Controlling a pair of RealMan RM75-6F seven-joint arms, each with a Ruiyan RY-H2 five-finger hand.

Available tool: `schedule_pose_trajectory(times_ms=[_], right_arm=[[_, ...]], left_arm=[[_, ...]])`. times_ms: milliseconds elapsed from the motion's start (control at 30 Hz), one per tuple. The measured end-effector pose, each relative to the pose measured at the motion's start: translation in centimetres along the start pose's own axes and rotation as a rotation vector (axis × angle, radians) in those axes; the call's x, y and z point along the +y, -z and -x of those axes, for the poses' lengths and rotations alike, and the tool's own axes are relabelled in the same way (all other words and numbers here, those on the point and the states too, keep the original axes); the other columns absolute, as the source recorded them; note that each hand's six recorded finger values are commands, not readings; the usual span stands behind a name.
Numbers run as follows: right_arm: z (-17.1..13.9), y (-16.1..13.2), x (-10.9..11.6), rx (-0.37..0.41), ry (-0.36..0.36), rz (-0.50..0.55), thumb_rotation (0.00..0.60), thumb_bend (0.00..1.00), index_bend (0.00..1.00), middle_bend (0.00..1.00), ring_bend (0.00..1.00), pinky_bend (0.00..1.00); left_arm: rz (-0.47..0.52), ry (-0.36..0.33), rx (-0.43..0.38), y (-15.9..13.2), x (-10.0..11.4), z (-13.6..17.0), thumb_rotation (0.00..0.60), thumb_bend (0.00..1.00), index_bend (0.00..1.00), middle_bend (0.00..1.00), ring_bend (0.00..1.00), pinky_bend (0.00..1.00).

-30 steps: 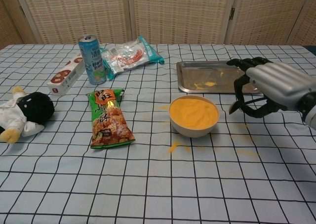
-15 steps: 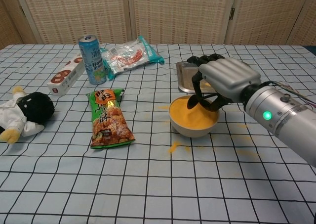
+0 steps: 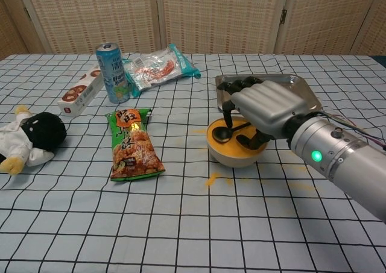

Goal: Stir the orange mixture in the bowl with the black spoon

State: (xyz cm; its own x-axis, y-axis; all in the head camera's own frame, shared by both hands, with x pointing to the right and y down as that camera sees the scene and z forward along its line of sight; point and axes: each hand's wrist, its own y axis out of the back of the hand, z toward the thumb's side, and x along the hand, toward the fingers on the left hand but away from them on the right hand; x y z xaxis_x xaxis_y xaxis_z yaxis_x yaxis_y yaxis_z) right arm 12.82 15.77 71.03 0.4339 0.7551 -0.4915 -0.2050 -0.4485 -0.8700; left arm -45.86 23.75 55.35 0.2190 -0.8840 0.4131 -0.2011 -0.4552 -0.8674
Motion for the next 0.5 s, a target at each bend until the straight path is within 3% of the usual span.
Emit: schedule_pose_trajectory(times_ms=[300,500], right_arm=[[-1.1,2.5,1.7,-0.062,0.060,0.063,0.600,0.32,0.39,0.00,0.00,0.02],[-0.4,5.3,1.6,-0.107,0.012,0.104,0.600,0.32,0.42,0.00,0.00,0.02]], left_arm=[[-0.005,-0.003,0.002,0.1,0.0,0.1,0.600,0.48,0.00,0.00,0.00,0.19],[-0.015,0.004,0.001,0.0,-0.2,-0.1,0.600,0.48,0.00,0.00,0.00,0.19]])
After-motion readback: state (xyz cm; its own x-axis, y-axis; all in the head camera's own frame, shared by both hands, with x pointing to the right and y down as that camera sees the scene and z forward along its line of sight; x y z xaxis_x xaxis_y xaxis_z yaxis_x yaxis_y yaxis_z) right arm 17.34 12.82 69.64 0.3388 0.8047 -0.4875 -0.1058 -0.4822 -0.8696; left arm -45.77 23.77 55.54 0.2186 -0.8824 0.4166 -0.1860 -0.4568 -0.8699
